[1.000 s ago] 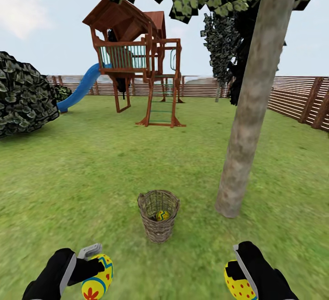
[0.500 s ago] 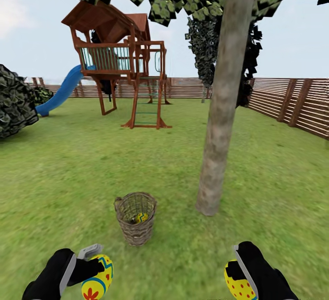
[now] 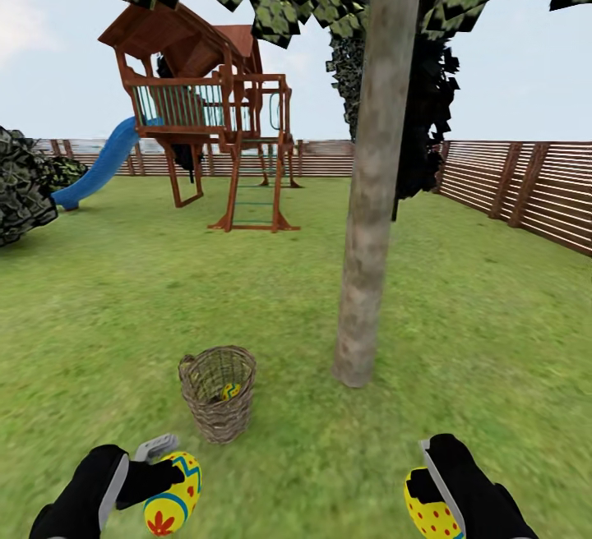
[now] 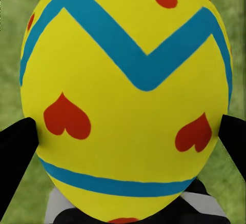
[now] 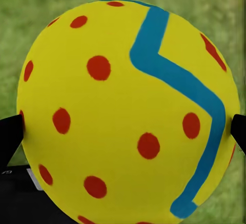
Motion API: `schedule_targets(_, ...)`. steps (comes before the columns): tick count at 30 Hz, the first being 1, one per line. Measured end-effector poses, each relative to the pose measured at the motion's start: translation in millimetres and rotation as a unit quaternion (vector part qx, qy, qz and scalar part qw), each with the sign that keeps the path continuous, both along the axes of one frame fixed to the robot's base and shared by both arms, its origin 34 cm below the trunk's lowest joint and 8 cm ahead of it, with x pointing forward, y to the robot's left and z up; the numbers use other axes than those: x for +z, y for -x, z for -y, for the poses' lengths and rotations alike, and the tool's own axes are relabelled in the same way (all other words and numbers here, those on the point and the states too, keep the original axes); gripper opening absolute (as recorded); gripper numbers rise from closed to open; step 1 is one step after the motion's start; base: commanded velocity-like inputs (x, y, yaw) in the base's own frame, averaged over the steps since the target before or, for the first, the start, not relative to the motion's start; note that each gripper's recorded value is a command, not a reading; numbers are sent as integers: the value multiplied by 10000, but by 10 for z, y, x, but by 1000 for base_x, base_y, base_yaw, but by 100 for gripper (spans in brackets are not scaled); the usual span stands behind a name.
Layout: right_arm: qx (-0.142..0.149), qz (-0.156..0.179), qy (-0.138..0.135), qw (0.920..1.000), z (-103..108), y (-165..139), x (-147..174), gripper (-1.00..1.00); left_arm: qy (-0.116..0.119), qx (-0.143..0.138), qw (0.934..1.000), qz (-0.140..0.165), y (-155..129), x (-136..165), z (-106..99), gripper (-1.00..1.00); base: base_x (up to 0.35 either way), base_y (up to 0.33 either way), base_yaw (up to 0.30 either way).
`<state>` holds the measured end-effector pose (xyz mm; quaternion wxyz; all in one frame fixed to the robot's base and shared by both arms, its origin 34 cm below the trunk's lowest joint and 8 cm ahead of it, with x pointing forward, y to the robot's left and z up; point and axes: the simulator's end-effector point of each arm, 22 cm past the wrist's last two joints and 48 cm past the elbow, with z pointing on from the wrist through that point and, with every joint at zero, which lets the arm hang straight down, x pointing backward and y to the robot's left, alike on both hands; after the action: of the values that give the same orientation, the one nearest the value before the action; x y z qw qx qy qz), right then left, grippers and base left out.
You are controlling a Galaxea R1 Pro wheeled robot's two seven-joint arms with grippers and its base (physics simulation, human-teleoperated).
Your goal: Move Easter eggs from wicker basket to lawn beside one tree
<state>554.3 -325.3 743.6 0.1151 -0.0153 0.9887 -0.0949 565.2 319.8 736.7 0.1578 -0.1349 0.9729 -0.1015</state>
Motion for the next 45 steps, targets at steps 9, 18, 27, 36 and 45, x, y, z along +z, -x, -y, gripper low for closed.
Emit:
schedule_targets(9, 0, 3, 1, 10000, 1, 1, 3, -100, 21, -47, 10000, -36, 22, -22, 53, -100, 177, -294, 0)
schedule_targets(18, 0, 2, 1, 10000, 1, 2, 2, -100, 24, -60, 10000, -45, 27, -28, 67, -100, 218, -284, 0)
schedule_targets(27, 5, 2, -8, 10000, -14, 1, -2, -100, 19, -66, 10000, -54, 32, -35, 75, -100, 202, -302, 0)
schedule_targets(36, 2, 7, -16, 10000, -18, -3, -1, -100, 25, -77, 9999, -67, 36, -43, 82, -100, 111, -316, 0)
schedule_targets(45, 15, 5, -17, 10000, -32, 8, 79, -100, 58, -77, 9999, -72, 52, 33, 114, -100, -129, -312, 0)
